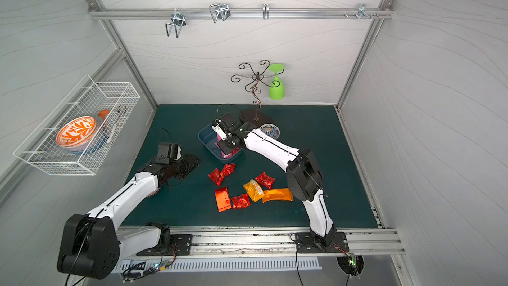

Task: Put the tea bags into the storage box
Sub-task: Place the tea bag in the storage box, then pick up the tea bag from the center of the board, then place the tea bag in the storage box.

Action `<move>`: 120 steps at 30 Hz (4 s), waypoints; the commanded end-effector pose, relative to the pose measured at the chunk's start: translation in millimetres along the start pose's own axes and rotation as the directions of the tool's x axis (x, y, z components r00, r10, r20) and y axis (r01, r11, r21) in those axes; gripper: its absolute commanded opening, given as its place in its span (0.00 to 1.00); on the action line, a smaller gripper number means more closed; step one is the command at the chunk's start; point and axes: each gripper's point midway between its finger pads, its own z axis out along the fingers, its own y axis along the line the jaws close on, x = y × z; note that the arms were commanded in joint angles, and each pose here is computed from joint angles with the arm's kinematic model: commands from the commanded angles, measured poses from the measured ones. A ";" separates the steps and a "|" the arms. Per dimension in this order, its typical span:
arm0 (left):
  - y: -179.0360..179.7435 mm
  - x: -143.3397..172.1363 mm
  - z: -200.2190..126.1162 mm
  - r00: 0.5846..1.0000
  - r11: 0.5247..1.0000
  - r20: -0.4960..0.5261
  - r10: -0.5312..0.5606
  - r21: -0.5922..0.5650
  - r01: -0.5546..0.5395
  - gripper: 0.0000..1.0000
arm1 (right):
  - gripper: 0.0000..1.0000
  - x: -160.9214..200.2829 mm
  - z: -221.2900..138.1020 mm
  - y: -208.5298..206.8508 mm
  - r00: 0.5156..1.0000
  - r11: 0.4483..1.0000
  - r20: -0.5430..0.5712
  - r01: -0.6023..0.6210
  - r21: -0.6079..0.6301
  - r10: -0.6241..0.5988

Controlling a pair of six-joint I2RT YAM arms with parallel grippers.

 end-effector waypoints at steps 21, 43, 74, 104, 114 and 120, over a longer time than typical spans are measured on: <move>-1.4 -3.6 -2.9 1.000 1.000 0.020 0.006 0.009 -0.006 0.64 | 0.48 29.0 -7.5 2.9 0.999 0.999 -0.043 -0.029 -0.031 0.027; -5.7 -6.0 1.0 1.000 1.000 0.006 0.005 0.013 -0.005 0.64 | 0.63 103.9 13.7 36.1 0.984 0.993 -0.176 -0.032 -0.117 0.011; -0.2 -3.5 -2.2 1.000 1.000 0.010 0.014 -0.006 -0.014 0.64 | 0.02 110.1 52.6 23.9 0.977 0.998 -0.215 -0.015 -0.067 0.000; -7.4 -4.4 6.9 1.000 1.000 -0.014 -0.009 0.023 0.009 0.64 | 0.00 54.1 -61.8 24.1 0.997 0.994 -0.039 -0.076 -0.080 0.073; -1.3 1.4 3.2 1.000 1.000 -0.013 -0.011 0.016 0.011 0.64 | 0.00 -10.8 -33.6 -38.0 0.962 0.966 0.086 -0.259 -0.003 0.259; 1.1 1.8 1.5 1.000 1.000 -0.004 -0.008 0.010 0.008 0.64 | 0.00 -6.9 -2.9 -67.3 0.920 0.921 0.055 -0.388 -0.023 0.388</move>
